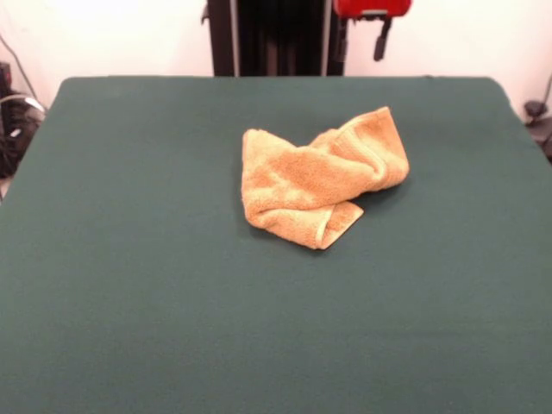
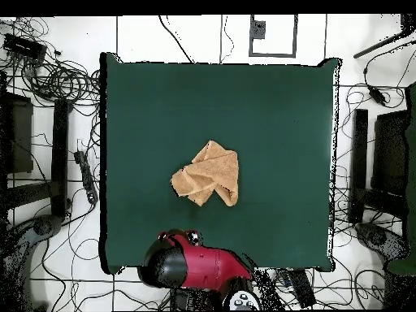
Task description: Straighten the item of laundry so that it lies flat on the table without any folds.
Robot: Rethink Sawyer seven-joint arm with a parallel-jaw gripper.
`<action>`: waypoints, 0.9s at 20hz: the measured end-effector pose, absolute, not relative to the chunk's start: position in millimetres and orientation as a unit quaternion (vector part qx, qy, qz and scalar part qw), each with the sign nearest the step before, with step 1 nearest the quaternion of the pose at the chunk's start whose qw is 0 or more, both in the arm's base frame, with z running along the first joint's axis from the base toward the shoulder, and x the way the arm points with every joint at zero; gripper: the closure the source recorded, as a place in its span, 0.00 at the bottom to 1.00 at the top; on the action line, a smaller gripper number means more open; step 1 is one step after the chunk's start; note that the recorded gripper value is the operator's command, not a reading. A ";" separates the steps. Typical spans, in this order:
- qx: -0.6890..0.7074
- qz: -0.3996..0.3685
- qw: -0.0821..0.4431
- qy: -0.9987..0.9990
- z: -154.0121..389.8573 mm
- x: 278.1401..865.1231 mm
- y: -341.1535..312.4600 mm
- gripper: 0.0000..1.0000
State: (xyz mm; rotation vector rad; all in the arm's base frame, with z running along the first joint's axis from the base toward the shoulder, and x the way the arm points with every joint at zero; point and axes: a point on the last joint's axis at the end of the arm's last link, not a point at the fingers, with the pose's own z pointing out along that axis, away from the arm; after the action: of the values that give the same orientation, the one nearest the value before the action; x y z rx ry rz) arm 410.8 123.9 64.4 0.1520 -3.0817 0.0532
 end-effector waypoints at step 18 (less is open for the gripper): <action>0.051 0.019 0.052 -0.997 45.7 400.2 123.9 0.00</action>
State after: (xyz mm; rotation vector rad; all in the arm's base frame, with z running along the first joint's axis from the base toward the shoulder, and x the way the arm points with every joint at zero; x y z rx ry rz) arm 400.2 123.9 45.7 0.1551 -3.0332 0.0568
